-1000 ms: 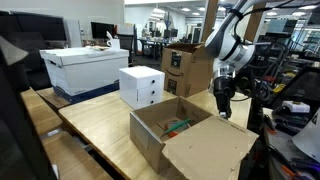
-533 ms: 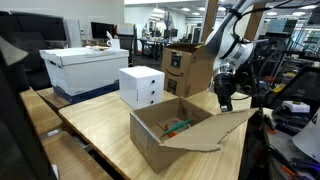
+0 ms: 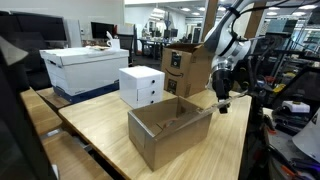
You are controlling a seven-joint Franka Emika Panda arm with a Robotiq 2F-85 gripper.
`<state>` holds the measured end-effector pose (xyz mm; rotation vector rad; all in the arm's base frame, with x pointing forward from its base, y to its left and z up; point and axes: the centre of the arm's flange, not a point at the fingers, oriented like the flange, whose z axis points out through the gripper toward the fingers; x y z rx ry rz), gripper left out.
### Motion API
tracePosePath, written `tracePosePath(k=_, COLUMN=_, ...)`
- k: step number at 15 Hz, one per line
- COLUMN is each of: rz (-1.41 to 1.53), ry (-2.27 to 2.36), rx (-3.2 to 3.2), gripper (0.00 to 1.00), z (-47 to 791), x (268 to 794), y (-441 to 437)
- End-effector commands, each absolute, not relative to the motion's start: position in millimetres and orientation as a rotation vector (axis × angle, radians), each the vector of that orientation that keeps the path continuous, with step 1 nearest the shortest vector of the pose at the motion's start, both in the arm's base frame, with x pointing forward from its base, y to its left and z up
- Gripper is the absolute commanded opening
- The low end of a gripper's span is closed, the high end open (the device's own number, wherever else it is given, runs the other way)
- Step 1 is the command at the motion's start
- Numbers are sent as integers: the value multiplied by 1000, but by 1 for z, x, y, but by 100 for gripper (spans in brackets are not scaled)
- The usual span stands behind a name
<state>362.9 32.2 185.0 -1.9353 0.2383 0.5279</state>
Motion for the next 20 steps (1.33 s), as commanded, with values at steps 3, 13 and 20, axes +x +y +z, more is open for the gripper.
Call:
tracePosePath(k=3, rz=563, ry=186, rx=-1880, gripper=2, z=196, x=368, y=33)
tracePosePath(k=13, rz=573, ry=125, rx=-1860, gripper=2, z=212, x=379, y=46)
tracePosePath(k=20, rz=527, ry=80, rx=-1884, gripper=2, z=227, x=400, y=59)
